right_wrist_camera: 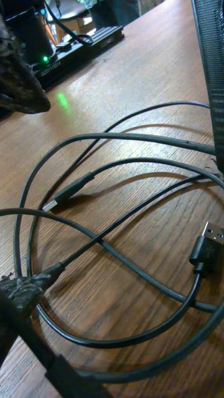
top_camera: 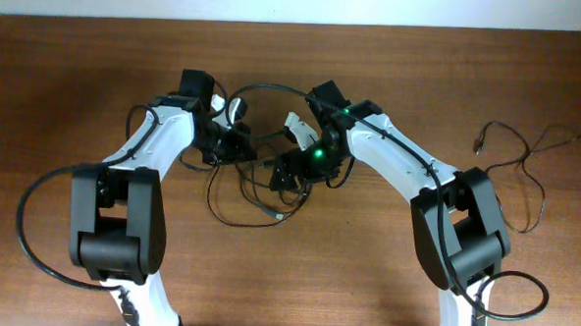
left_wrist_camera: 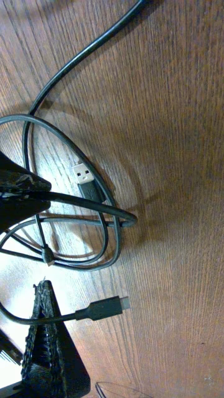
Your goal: Untangle cables
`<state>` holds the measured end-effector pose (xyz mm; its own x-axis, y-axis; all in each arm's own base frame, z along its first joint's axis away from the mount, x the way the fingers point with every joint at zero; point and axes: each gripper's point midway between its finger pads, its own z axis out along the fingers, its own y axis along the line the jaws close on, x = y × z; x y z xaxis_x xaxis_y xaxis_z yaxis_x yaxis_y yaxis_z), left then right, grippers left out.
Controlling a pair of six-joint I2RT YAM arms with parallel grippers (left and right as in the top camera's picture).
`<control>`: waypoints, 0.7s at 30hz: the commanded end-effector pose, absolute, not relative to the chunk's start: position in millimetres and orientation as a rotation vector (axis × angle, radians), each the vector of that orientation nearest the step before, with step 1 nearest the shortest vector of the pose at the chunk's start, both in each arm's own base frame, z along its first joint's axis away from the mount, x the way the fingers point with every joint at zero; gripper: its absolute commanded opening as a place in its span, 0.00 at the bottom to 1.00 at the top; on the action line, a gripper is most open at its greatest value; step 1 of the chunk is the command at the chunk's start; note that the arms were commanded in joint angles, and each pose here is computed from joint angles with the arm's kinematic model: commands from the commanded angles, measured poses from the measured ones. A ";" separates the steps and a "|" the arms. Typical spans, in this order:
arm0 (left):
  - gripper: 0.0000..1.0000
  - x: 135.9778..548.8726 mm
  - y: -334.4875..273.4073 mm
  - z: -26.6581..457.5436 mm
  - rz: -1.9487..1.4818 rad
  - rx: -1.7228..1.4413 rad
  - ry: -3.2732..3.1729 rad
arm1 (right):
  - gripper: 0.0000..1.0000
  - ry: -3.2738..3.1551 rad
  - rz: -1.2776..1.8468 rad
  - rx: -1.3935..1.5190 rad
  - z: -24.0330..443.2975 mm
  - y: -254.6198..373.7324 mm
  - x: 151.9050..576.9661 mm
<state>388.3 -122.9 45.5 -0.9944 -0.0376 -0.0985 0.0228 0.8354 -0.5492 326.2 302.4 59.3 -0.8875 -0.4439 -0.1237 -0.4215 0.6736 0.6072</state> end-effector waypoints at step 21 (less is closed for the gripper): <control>0.00 390.5 -124.0 47.7 -0.887 -0.022 2.900 | 0.93 -3.114 -0.739 0.490 66.9 276.9 361.5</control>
